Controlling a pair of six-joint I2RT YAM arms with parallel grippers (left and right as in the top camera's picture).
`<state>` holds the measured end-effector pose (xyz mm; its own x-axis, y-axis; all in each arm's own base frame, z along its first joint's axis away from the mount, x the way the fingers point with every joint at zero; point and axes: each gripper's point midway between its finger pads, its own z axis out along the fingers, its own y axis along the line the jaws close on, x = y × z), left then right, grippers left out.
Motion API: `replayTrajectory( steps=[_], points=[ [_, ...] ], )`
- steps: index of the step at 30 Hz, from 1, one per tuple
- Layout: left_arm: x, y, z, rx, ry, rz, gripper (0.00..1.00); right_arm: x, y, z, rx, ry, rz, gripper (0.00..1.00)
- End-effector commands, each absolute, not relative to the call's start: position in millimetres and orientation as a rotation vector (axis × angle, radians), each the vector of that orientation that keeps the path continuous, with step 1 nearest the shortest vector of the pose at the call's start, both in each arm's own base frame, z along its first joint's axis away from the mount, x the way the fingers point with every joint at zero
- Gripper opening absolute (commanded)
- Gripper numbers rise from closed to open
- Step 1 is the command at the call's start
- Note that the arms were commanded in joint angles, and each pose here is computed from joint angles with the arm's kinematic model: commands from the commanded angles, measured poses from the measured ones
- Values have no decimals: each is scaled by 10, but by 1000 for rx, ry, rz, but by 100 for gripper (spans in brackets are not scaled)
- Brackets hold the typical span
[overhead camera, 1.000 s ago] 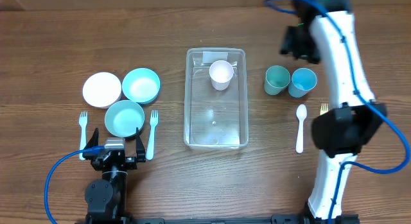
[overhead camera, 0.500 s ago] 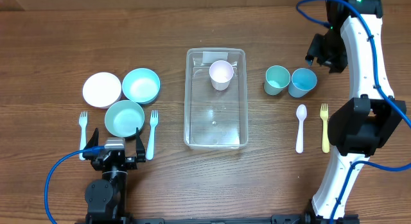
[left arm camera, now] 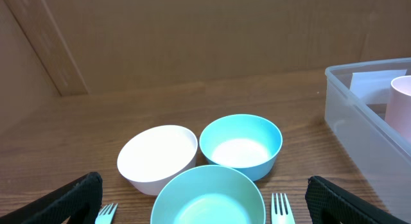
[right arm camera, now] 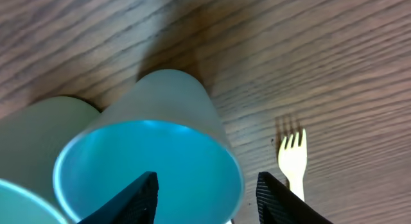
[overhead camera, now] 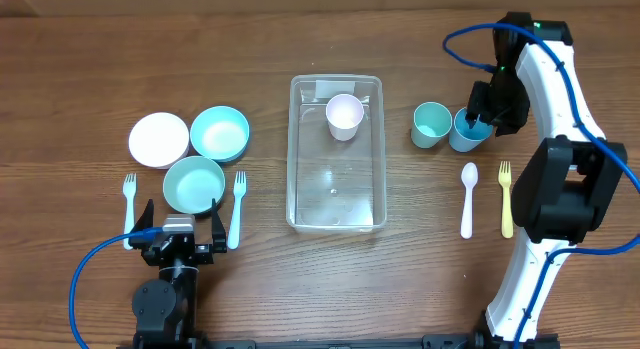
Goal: Pack container
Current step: 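Grasp the light-blue cup rim with the right gripper and lift, then carry the light-blue cup and stack it into the pink cup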
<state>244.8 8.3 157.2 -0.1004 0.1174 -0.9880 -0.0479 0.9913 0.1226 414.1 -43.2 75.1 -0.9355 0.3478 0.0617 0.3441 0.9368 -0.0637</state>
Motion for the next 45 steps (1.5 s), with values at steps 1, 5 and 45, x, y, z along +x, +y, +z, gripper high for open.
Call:
replayTrajectory(
  steps=[1, 5, 45],
  points=[
    [2448, 61, 1571, 78, 1659, 143, 100, 4107, -455, 715, -518, -3025, 60, 51],
    [2448, 61, 1571, 78, 1659, 143, 100, 4093, -501, 628, -538, -3020, 52, 45],
    [2448, 61, 1571, 78, 1659, 143, 100, 4170, 1347, 2733, 61, -3630, -212, 4]
  ],
)
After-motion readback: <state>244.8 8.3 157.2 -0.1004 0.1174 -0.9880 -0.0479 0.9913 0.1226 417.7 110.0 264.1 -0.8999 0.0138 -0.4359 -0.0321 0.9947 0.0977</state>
